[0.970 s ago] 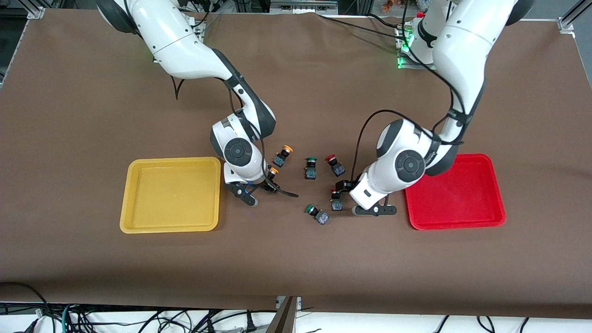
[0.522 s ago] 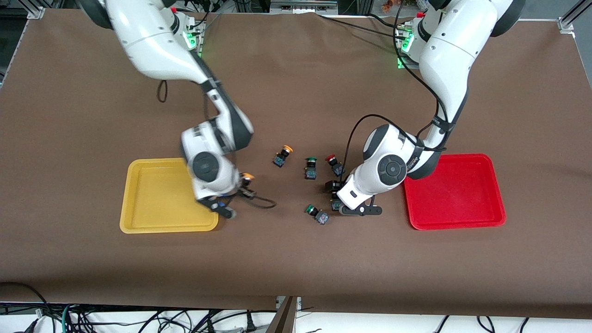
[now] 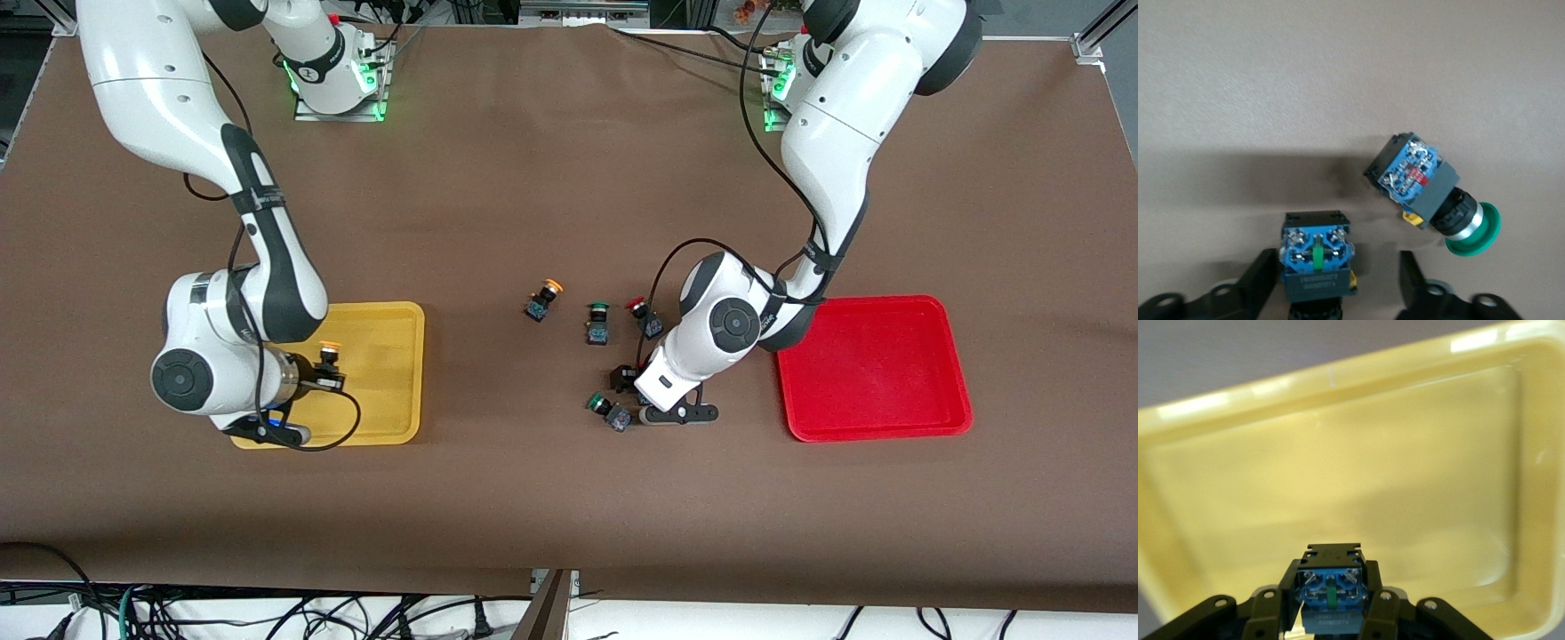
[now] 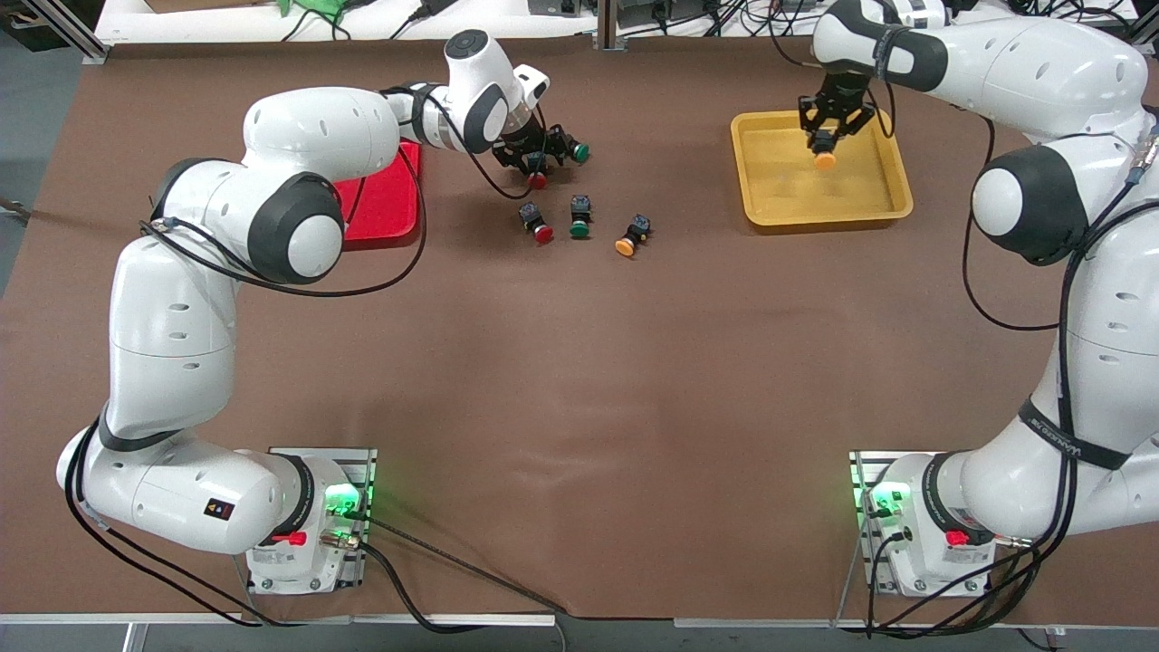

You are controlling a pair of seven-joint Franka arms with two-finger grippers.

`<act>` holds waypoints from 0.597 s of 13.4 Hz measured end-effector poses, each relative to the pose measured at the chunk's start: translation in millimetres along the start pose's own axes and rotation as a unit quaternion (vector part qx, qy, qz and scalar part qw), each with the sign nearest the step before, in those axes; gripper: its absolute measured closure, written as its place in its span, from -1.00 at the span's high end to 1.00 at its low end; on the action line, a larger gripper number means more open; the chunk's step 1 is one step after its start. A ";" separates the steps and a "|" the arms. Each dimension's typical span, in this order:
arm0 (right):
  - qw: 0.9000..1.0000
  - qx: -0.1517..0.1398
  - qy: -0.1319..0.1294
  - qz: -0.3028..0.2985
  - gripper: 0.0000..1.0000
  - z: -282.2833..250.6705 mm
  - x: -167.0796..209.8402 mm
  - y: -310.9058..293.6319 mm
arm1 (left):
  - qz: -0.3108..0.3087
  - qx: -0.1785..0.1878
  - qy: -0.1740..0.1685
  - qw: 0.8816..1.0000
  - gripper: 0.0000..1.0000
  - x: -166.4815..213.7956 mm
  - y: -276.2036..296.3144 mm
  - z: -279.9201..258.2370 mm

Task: Place red and yellow buttons in trays
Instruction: 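Place the orange button in the yellow tray while the left gripper grasps the red button, then place the red button in the red tray while the right gripper reaches another orange button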

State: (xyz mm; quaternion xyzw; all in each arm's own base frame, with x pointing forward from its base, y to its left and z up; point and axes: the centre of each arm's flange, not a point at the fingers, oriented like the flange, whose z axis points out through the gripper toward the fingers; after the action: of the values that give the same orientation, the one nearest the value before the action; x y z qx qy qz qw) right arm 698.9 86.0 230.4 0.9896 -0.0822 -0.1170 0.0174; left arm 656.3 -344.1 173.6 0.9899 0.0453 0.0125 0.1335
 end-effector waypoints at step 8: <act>0.999 0.010 -0.003 -0.038 0.51 12.8 9.2 37.8 | -0.015 0.026 -0.021 0.999 -0.13 45.7 -40.5 -105.8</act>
State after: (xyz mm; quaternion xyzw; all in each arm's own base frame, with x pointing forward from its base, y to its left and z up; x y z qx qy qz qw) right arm 698.7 47.0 217.9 0.9918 -0.0457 -0.1194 0.0033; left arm 694.4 -273.1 265.4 0.9923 0.0576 -0.0115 0.1088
